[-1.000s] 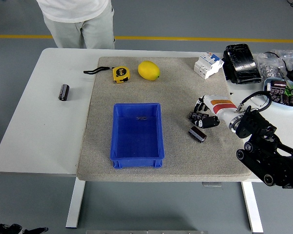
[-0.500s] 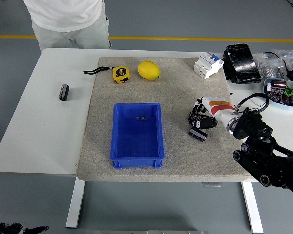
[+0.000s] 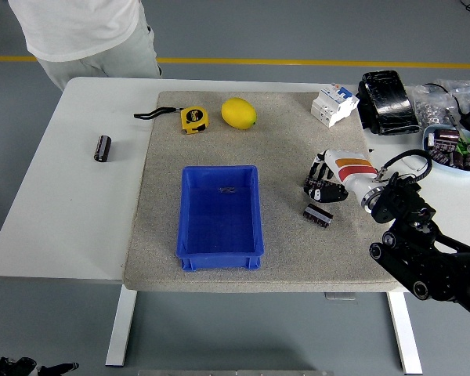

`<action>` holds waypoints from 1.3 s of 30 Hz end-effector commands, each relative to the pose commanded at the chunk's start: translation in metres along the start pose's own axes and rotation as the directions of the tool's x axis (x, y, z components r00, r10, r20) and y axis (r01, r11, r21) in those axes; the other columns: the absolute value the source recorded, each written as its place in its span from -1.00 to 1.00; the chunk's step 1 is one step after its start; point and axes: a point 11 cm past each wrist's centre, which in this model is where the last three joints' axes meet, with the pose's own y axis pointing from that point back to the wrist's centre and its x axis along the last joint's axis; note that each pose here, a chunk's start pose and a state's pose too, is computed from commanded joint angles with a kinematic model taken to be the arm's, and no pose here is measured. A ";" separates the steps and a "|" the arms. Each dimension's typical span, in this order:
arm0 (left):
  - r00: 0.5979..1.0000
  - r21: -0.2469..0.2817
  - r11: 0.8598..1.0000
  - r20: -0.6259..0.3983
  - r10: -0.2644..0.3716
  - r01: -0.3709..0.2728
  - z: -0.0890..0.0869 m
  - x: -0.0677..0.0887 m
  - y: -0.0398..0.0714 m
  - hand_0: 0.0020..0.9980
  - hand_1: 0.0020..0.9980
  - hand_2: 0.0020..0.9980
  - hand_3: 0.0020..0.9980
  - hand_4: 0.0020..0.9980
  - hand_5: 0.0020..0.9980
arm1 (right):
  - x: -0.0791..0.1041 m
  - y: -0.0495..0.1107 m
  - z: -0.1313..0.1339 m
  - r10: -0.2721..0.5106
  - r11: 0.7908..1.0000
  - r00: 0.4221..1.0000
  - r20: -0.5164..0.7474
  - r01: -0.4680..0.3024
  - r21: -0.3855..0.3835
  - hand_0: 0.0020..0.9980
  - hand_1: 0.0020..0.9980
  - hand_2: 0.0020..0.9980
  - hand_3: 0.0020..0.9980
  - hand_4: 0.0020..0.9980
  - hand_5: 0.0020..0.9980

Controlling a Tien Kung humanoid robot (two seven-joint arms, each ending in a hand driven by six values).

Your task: Pick up the battery,place it into the box

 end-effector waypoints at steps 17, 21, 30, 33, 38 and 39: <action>1.000 -0.002 1.000 0.001 -0.001 0.001 0.001 0.000 0.000 0.56 0.60 0.66 0.35 0.50 0.30 | -0.005 0.001 0.000 -0.004 1.000 0.999 -0.033 0.004 -0.003 -0.58 -0.33 -0.23 -0.15 0.73 -1.00; 1.000 0.000 1.000 0.003 -0.002 0.002 0.000 0.000 0.000 0.55 0.60 0.66 0.35 0.50 0.30 | -0.004 0.001 0.001 -0.002 1.000 0.999 -0.037 0.002 -0.003 -0.60 -0.35 -0.25 -0.16 0.75 -1.00; 1.000 0.003 1.000 0.006 -0.002 0.002 -0.001 0.000 0.000 0.56 0.60 0.66 0.35 0.50 0.29 | -0.004 0.001 0.003 -0.002 1.000 0.999 -0.037 0.002 -0.007 -0.58 -0.35 -0.25 -0.17 0.75 -1.00; 1.000 0.003 1.000 0.007 -0.002 0.002 -0.001 -0.001 0.000 0.56 0.60 0.66 0.35 0.50 0.29 | -0.004 0.001 0.003 -0.003 1.000 0.999 -0.036 0.002 -0.008 -0.58 -0.36 -0.25 -0.17 0.74 -1.00; 1.000 0.005 1.000 0.009 -0.002 0.002 -0.002 -0.001 0.000 0.56 0.60 0.66 0.35 0.50 0.29 | -0.002 0.001 0.003 0.003 1.000 0.999 -0.039 -0.003 -0.004 -0.58 -0.36 -0.25 -0.17 0.74 -1.00; 1.000 0.005 1.000 0.010 -0.002 0.002 -0.002 -0.001 0.000 0.56 0.60 0.66 0.35 0.50 0.29 | -0.001 0.001 0.003 0.006 1.000 0.999 -0.039 -0.006 -0.003 -0.58 -0.37 -0.25 -0.17 0.74 -1.00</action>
